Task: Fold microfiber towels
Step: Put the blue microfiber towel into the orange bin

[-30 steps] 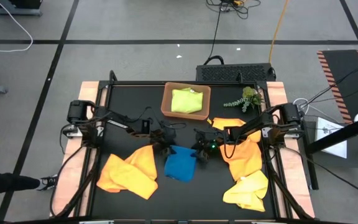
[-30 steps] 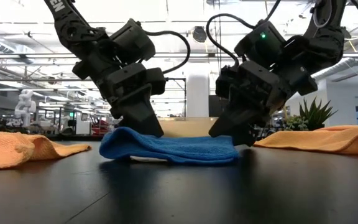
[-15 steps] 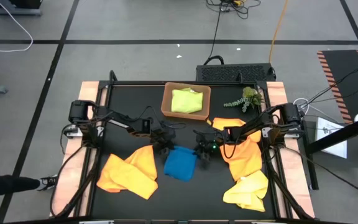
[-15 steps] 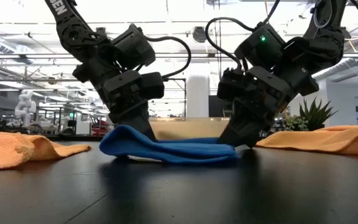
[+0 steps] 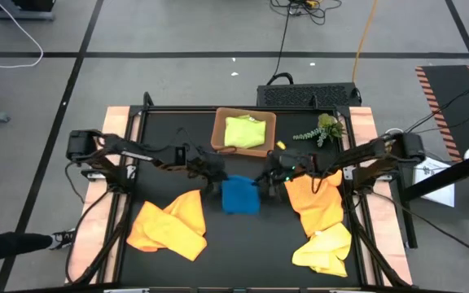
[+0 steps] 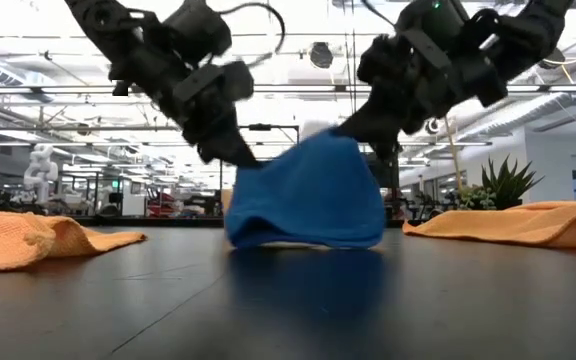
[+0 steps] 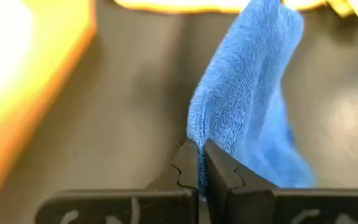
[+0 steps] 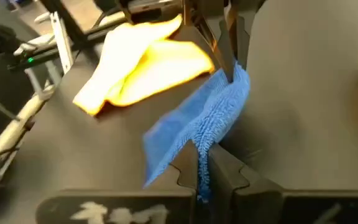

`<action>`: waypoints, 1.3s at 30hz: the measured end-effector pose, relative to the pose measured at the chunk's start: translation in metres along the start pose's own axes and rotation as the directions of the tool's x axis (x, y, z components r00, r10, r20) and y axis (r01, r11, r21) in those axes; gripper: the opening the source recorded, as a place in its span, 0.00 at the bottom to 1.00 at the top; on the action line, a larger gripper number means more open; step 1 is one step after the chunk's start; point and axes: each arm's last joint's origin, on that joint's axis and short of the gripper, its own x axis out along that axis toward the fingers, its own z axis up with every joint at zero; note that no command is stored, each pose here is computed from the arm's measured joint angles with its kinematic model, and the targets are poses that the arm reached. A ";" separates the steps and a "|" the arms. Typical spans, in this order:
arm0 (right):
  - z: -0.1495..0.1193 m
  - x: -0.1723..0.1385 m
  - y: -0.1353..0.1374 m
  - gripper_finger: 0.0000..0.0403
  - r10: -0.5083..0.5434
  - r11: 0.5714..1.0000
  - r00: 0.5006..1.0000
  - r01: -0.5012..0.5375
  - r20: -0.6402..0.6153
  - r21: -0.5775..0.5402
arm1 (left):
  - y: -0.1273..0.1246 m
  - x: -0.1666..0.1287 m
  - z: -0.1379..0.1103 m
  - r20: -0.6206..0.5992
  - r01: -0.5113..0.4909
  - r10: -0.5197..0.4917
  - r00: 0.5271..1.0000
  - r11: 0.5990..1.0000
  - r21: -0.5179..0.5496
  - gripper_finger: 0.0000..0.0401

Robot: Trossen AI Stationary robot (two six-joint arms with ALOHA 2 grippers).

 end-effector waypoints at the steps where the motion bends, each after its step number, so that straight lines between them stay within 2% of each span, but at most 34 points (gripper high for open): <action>1: 0.005 -0.005 -0.002 0.01 -0.022 1.000 0.999 0.023 0.023 -0.014 | 0.002 -0.006 0.004 0.030 -0.029 0.029 0.999 0.999 0.017 0.01; 5: 0.021 -0.024 -0.016 0.00 -0.112 0.992 0.989 0.116 0.093 -0.039 | 0.012 -0.028 0.019 0.131 -0.147 0.138 0.982 0.987 0.062 0.01; 12: 0.038 -0.047 -0.051 0.00 -0.245 0.968 0.951 0.252 0.190 -0.012 | 0.047 -0.050 0.032 0.237 -0.270 0.250 0.939 0.961 0.058 0.01; 17: 0.039 -0.055 -0.077 0.00 -0.347 0.937 0.915 0.350 0.205 0.022 | 0.076 -0.056 0.033 0.262 -0.289 0.271 0.926 0.957 0.031 0.01; 23: 0.040 -0.045 -0.108 0.00 -0.414 0.910 0.896 0.414 0.160 0.034 | 0.107 -0.058 0.032 0.315 -0.319 0.302 0.900 0.948 0.004 0.00; 31: 0.041 -0.030 -0.148 0.00 -0.519 0.854 0.853 0.520 0.053 0.002 | 0.163 -0.030 0.030 0.203 -0.348 0.348 0.915 0.937 -0.037 0.00; 39: 0.037 -0.030 -0.178 0.00 -0.588 0.809 0.809 0.588 -0.004 -0.015 | 0.201 -0.006 0.045 0.090 -0.380 0.380 0.920 0.925 -0.024 0.01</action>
